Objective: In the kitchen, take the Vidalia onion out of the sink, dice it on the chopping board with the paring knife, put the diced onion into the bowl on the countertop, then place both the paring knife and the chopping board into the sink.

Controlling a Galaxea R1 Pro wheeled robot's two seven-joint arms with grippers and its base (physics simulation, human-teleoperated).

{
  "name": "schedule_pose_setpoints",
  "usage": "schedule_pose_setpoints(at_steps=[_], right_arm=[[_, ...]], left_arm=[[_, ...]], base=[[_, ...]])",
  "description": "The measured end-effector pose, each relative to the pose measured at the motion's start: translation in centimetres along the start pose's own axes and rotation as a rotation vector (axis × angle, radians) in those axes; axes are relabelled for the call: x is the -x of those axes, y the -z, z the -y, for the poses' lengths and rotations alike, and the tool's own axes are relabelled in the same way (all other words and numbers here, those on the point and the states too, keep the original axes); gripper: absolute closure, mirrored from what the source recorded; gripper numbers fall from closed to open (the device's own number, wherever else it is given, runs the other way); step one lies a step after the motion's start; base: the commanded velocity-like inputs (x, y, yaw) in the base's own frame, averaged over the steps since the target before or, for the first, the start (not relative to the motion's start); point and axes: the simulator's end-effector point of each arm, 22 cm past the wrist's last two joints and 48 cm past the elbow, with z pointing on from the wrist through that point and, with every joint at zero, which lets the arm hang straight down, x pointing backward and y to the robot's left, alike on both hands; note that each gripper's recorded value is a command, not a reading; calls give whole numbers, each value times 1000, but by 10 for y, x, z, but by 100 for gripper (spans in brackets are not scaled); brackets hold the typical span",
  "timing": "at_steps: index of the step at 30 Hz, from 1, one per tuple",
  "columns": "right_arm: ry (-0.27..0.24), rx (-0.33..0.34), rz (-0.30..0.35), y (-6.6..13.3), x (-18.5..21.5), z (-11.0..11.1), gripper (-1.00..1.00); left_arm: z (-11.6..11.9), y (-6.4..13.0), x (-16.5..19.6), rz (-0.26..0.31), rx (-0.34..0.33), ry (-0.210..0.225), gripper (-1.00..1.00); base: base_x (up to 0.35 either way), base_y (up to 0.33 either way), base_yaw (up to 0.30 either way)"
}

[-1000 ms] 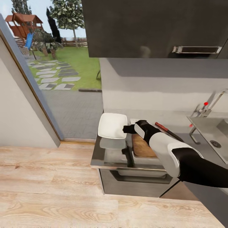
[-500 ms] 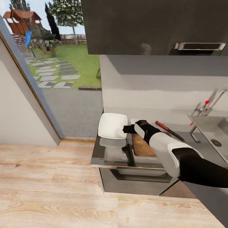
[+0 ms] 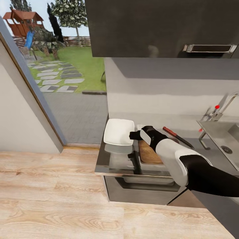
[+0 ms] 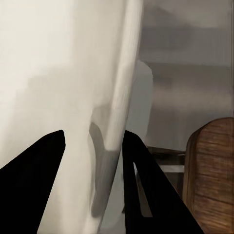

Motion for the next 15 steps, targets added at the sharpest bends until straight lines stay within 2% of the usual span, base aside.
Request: schedule_pose_setpoints(at_steps=[15], right_arm=[[-9,-9,1,0,0,1,100]], left_arm=[[0,0,0,0,0,0,-100]], base=[[3,0,0]])
